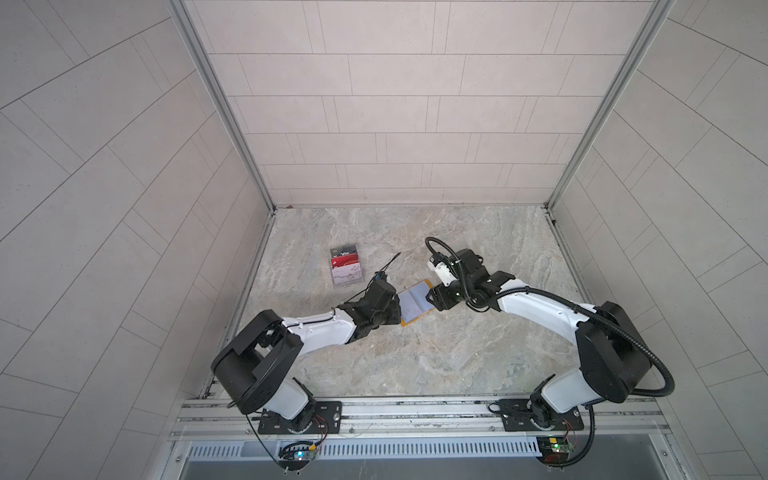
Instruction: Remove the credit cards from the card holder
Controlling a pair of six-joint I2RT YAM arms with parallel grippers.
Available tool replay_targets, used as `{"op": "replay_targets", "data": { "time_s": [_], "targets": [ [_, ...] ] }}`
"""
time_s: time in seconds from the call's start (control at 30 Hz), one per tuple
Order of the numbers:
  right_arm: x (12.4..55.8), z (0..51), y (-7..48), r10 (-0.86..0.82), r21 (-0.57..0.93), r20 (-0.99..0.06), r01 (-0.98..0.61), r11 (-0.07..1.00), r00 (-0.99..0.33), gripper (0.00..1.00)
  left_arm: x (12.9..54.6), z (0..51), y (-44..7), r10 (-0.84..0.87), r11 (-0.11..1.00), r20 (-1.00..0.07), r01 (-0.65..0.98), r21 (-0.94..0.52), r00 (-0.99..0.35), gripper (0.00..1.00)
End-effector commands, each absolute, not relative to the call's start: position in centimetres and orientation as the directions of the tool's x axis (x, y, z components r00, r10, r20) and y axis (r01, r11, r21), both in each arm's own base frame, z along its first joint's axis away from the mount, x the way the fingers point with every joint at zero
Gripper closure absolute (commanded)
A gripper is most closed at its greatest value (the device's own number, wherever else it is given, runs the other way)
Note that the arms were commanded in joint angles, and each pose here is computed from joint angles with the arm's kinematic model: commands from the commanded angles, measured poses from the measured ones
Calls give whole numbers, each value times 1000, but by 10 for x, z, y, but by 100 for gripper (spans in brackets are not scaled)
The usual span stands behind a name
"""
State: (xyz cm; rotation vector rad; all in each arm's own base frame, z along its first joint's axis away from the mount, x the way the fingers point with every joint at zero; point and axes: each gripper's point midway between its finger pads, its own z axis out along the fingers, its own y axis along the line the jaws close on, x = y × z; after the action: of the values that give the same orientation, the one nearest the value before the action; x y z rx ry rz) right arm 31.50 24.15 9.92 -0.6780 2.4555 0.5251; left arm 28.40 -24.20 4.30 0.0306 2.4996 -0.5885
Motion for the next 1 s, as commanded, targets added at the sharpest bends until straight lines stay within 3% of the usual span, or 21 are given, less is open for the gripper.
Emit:
{"op": "replay_targets", "data": {
  "time_s": [0.0,0.2,0.63,0.97],
  "targets": [
    [320,101,250,-353,213,-588,-561,800,-728,34,293,47,-253,-101,893,-552,169,-416,-828,75],
    [321,93,264,-375,205,-570,-569,797,-731,34,294,36,-251,-86,905,-544,163,-393,-834,85],
    [326,75,283,-387,231,-528,-566,791,-756,34,295,23,-250,-99,899,-533,154,-410,-840,97],
    [327,63,292,-405,212,-510,-567,796,-759,33,291,16,-238,-112,901,-506,127,-416,-855,99]
  ]
}}
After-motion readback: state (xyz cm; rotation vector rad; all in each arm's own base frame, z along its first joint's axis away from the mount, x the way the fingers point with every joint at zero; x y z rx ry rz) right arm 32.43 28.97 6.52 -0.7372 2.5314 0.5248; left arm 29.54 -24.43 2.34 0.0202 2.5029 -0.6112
